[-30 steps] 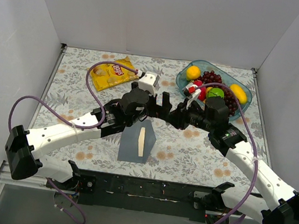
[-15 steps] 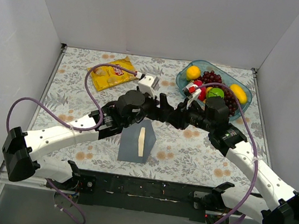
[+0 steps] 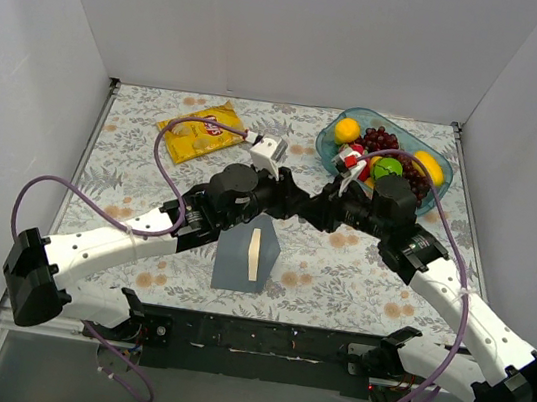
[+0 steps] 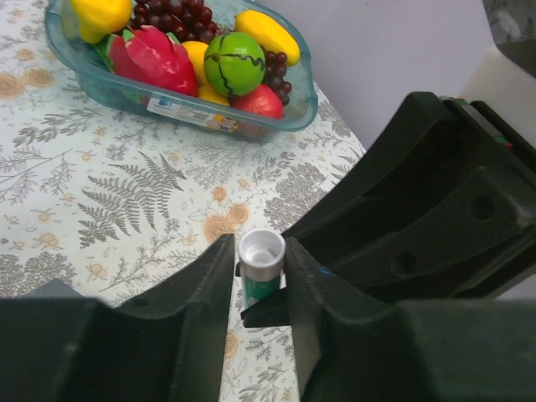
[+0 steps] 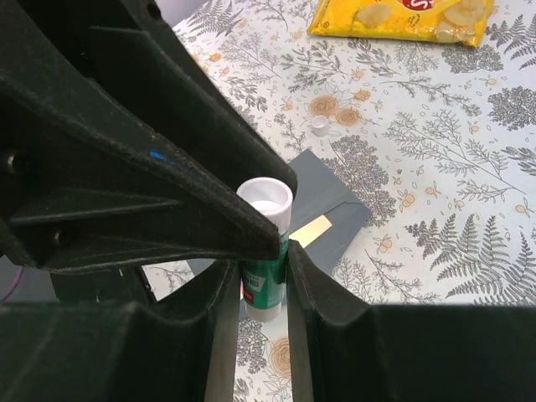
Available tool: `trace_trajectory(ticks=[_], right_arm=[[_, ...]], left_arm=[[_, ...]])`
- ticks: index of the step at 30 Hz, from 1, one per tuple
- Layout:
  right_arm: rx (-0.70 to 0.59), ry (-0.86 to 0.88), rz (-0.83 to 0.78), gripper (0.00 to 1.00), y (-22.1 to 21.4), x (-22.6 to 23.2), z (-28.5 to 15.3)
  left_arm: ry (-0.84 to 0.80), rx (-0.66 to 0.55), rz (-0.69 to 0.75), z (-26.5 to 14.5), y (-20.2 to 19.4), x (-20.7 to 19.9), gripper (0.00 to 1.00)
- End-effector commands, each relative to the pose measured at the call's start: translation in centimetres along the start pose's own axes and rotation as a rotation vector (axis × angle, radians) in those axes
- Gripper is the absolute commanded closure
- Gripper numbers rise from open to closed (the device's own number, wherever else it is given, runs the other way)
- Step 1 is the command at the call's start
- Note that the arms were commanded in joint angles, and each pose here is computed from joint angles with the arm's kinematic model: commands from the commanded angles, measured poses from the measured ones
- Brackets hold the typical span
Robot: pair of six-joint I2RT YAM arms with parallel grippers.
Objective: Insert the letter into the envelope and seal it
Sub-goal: Unscrew the solid glue.
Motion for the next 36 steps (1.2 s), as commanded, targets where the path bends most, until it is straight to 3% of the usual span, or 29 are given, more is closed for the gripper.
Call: trace_trajectory(ticks=[1,3,6,11,16,20,21,22,23,27,32,36], right_arm=[[-0.104,0.016,-0.048,0.99,2.5,0.5,-0.3],[-0.106,0.021,-0.046,0.99,2.5,0.6,-0.4],[-0.111,0.045,-0.054,0.99,2.6,1.0,-0.6],[-0.155,0.242,-0.164,0.99,3.1,3.7,-1.6],[-0.227,0.531,-0.281,0.99,3.8,7.8,-4.1],[-0.268,0.718,-0.349,0.99,4.6,10.3,-6.5],[-0.27,0.722,-0.353,0.99,4.7,10.4,-6.7],[-0.27,0.713,-0.355,0.99,4.9,10.4,-6.8],[-0.269,0.648,-0.344,0.99,5.1,9.8,-6.3],[-0.233,0.367,-0.271,0.99,5.1,6.3,-4.1],[-0.095,0.146,-0.122,0.99,3.6,2.4,-1.2],[-0.094,0.131,-0.074,0.99,3.5,2.0,-0.5]], left_arm=[[-0.037,0.008,-0.005,-1.1,0.1,-0.6,0.77],[-0.055,0.0,-0.011,-1.5,0.3,-0.8,0.89],[-0.092,-0.004,-0.013,-2.4,0.3,-1.1,1.0],[-0.275,-0.055,0.034,-4.7,1.4,-3.2,1.0],[-0.594,0.066,0.142,-8.2,0.4,-6.9,1.0],[-0.729,0.124,0.187,-10.0,0.0,-8.2,1.0],[-0.735,0.116,0.194,-10.2,0.1,-8.3,0.95],[-0.733,0.102,0.195,-10.3,0.3,-8.3,0.83],[-0.694,0.067,0.188,-10.2,0.9,-7.9,0.53],[-0.558,-0.058,0.158,-9.6,2.8,-6.7,0.05],[-0.298,-0.222,0.057,-8.2,5.4,-3.8,0.02],[-0.109,-0.223,0.042,-6.2,5.6,-1.7,0.08]])
Point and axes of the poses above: each gripper's point midway between its finger pads, its own z axis out along the fingers, its own x axis along the line the jaws close on, y = z × x, the point moved 4 cm from there along -z, back along the fingers, and after that the axes turned 8 degrees about -z, right-handed, at the moved point
